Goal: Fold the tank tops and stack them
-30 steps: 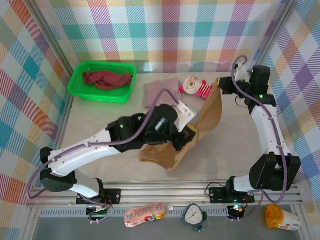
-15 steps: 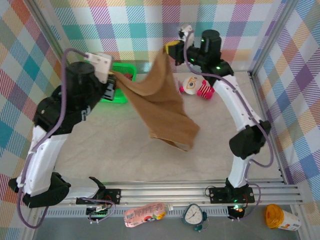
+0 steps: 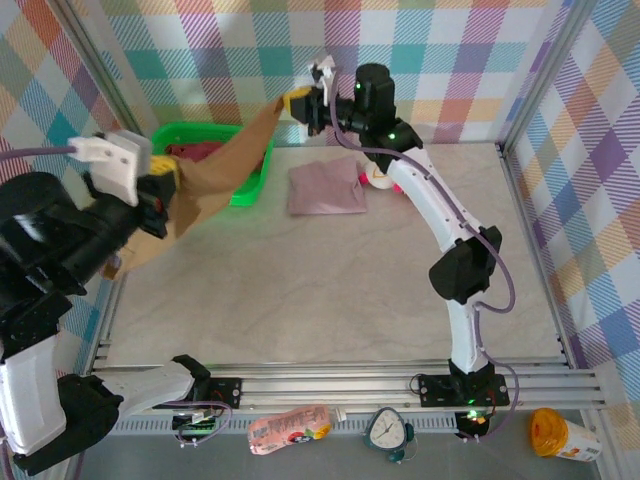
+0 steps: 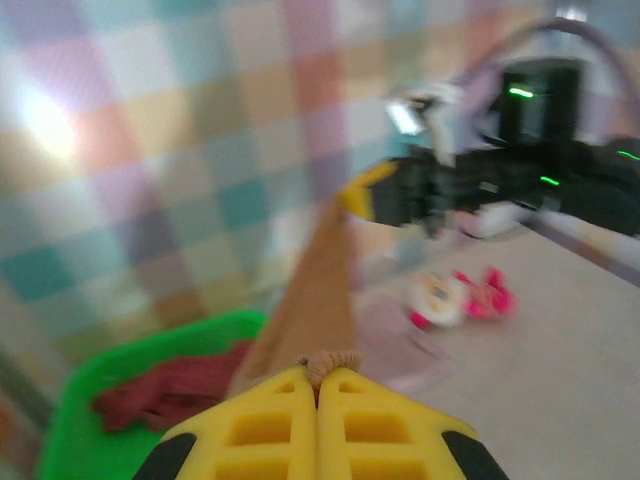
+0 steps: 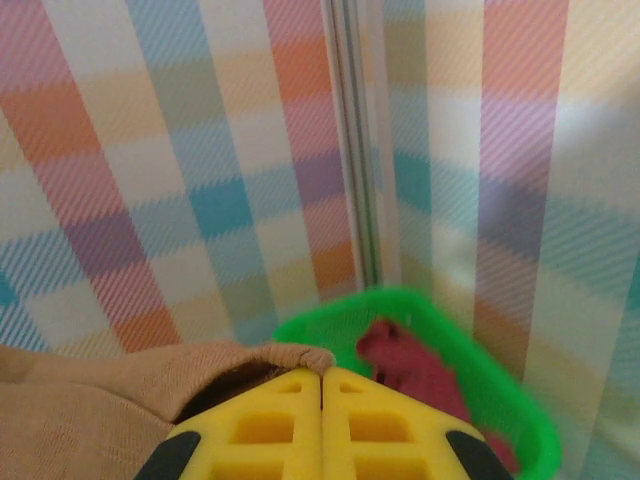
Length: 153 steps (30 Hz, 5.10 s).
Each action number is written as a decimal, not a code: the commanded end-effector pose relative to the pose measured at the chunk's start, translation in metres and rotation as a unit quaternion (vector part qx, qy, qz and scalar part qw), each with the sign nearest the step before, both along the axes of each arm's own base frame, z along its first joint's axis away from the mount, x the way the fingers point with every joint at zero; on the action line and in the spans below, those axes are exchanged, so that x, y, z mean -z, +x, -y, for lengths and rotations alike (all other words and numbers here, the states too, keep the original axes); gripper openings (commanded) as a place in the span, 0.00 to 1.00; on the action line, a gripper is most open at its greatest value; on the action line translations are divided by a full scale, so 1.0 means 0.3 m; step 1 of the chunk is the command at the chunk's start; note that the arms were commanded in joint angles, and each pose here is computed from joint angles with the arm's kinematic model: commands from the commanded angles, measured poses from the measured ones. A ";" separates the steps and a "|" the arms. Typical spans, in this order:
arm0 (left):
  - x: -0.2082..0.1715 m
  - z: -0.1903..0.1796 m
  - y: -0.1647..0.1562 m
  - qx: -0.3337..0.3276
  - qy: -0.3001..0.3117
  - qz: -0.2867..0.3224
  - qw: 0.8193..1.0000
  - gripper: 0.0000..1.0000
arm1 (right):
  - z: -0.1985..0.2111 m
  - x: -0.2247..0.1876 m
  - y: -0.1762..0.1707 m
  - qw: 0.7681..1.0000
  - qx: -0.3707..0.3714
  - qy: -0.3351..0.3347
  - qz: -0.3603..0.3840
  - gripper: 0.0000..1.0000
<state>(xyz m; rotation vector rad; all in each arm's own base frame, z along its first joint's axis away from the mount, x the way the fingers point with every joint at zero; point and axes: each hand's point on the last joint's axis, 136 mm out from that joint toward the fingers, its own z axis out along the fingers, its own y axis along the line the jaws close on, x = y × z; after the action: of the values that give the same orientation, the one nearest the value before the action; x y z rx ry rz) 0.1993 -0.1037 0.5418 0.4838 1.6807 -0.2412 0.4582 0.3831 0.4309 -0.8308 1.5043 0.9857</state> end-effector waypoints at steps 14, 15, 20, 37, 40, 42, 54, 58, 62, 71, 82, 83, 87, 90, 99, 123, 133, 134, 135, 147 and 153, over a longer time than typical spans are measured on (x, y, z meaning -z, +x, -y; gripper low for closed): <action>1.011 0.996 -0.285 0.340 0.018 -0.357 0.870 0.00 | 0.549 0.753 -0.165 0.971 0.056 -0.192 -0.134 0.00; 1.076 1.045 -0.304 0.352 0.024 -0.377 0.857 0.00 | 0.586 0.773 -0.160 0.968 0.069 -0.201 -0.136 0.00; 1.212 1.242 -0.314 0.395 0.029 -0.388 0.832 0.00 | 0.758 0.833 -0.119 0.954 0.131 -0.230 -0.143 0.00; 1.488 1.580 -0.340 0.479 0.062 -0.420 0.768 0.00 | 1.070 1.014 0.012 0.914 0.219 -0.278 -0.200 0.04; 1.576 1.600 -0.361 0.489 0.092 -0.434 0.751 0.18 | 1.101 1.083 0.027 0.901 0.229 -0.278 -0.243 0.11; 1.587 1.625 -0.362 0.496 0.088 -0.438 0.744 0.25 | 1.142 1.126 0.048 0.886 0.253 -0.279 -0.271 0.16; 1.226 1.583 -0.296 0.503 0.033 -0.394 0.768 0.75 | 1.389 1.135 0.084 0.789 0.372 -0.295 -0.390 0.52; 1.192 1.514 -0.317 0.497 0.047 -0.406 0.766 0.97 | 1.400 1.104 0.071 0.776 0.380 -0.287 -0.414 0.54; 1.201 1.425 -0.229 0.445 0.068 -0.417 0.789 0.96 | 1.347 1.028 0.059 0.797 0.368 -0.238 -0.415 0.54; 1.318 0.983 0.107 0.201 0.050 -0.466 0.860 0.96 | 1.130 0.975 -0.160 0.783 0.331 -0.112 -0.515 0.54; 1.593 0.514 0.288 0.005 0.023 -0.518 0.855 0.95 | 1.007 1.221 -0.408 0.749 0.285 -0.187 -0.568 0.59; 1.604 0.499 0.293 0.001 0.027 -0.519 0.854 0.95 | 1.007 1.231 -0.404 0.751 0.285 -0.191 -0.565 0.59; 1.658 0.455 0.299 -0.014 0.033 -0.538 0.842 0.95 | 0.937 1.250 -0.397 0.766 0.241 -0.184 -0.567 0.60; 1.673 0.459 0.294 -0.009 0.033 -0.545 0.838 0.95 | 0.887 1.253 -0.407 0.771 0.217 -0.190 -0.568 0.60; 1.730 0.447 0.268 -0.010 0.049 -0.565 0.823 0.93 | 0.827 1.240 -0.430 0.774 0.208 -0.224 -0.554 0.61; 1.792 0.425 0.234 -0.017 0.072 -0.589 0.805 0.92 | 0.785 1.233 -0.564 0.749 0.246 -0.373 -0.489 0.60; 1.807 0.414 0.217 -0.017 0.082 -0.596 0.799 0.92 | 0.934 1.153 -0.551 0.765 0.294 -0.274 -0.503 0.50; 1.805 0.414 0.220 -0.018 0.082 -0.595 0.799 0.92 | 0.946 1.165 -0.550 0.760 0.294 -0.274 -0.511 0.46; 1.804 0.415 0.220 -0.018 0.083 -0.596 0.799 0.92 | 0.952 1.180 -0.550 0.756 0.293 -0.277 -0.516 0.41; 1.802 0.412 0.224 -0.021 0.092 -0.598 0.796 0.92 | 0.895 1.297 -0.483 0.758 0.244 -0.290 -0.531 0.36; 1.812 0.402 0.216 -0.023 0.100 -0.601 0.793 0.92 | 0.866 1.323 -0.466 0.762 0.234 -0.287 -0.532 0.36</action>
<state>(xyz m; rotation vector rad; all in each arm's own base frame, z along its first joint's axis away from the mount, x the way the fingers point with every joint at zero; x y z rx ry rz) 0.2866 -0.2428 0.0292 0.4469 2.8602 -0.4678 0.3086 0.1121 0.0306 -0.1084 2.9617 0.5301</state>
